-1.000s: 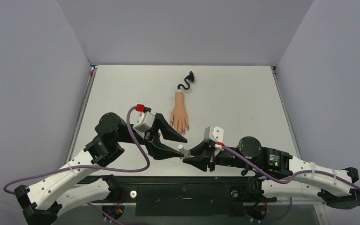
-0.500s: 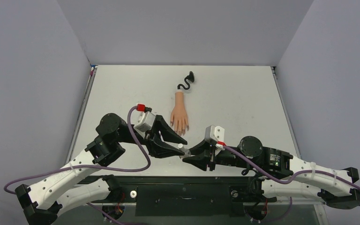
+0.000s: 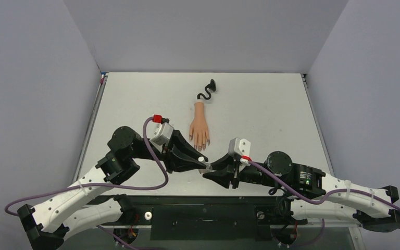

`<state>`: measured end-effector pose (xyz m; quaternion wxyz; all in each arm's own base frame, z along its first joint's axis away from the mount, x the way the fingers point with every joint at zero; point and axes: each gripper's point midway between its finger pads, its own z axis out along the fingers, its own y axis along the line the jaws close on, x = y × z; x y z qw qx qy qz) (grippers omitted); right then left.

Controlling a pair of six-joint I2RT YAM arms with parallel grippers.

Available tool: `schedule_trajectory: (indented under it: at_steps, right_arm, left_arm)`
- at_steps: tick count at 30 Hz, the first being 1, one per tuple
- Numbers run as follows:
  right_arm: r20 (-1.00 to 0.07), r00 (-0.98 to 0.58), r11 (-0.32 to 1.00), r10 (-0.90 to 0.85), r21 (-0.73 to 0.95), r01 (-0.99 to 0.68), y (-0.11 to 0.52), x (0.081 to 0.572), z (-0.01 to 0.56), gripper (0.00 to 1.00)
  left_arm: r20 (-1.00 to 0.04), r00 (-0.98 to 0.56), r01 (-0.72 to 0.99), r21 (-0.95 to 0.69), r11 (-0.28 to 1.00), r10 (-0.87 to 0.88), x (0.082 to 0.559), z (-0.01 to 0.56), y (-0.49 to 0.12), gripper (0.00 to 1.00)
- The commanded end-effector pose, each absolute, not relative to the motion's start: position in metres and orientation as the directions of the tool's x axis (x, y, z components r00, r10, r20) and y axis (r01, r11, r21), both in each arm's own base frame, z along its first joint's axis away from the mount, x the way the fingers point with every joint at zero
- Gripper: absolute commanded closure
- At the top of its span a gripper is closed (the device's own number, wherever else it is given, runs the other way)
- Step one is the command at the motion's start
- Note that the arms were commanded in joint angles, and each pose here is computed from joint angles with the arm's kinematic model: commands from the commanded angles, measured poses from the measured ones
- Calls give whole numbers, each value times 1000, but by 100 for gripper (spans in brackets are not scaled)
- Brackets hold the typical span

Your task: Paint the nails

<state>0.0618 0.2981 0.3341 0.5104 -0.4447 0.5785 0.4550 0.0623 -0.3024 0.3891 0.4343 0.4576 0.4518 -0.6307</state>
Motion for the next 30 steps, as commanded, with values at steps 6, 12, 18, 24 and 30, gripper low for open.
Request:
schedule_trajectory:
  at_steps: [6, 12, 18, 24, 30]
  right_arm:
    - [-992, -75, 501, 102, 116, -857, 285, 120, 366, 100]
    - [-993, -75, 640, 91, 116, -760, 280, 147, 360, 100]
    - [-994, -70, 739, 81, 107, -665, 271, 167, 356, 100]
    - [-993, -69, 770, 93, 116, -627, 262, 172, 358, 100]
    - [-993, -72, 722, 95, 119, -682, 267, 163, 361, 100]
  left_arm:
    - [-956, -221, 974, -226, 2, -191, 103, 387, -310, 94]
    - [-947, -270, 951, -291, 106, -176, 124, 376, -324, 95]
    - [-932, -307, 898, -351, 264, -194, 148, 368, -330, 95]
    - [-925, -316, 866, -371, 334, -209, 159, 365, -327, 95]
    - [-941, -294, 883, -334, 329, -166, 157, 357, -329, 91]
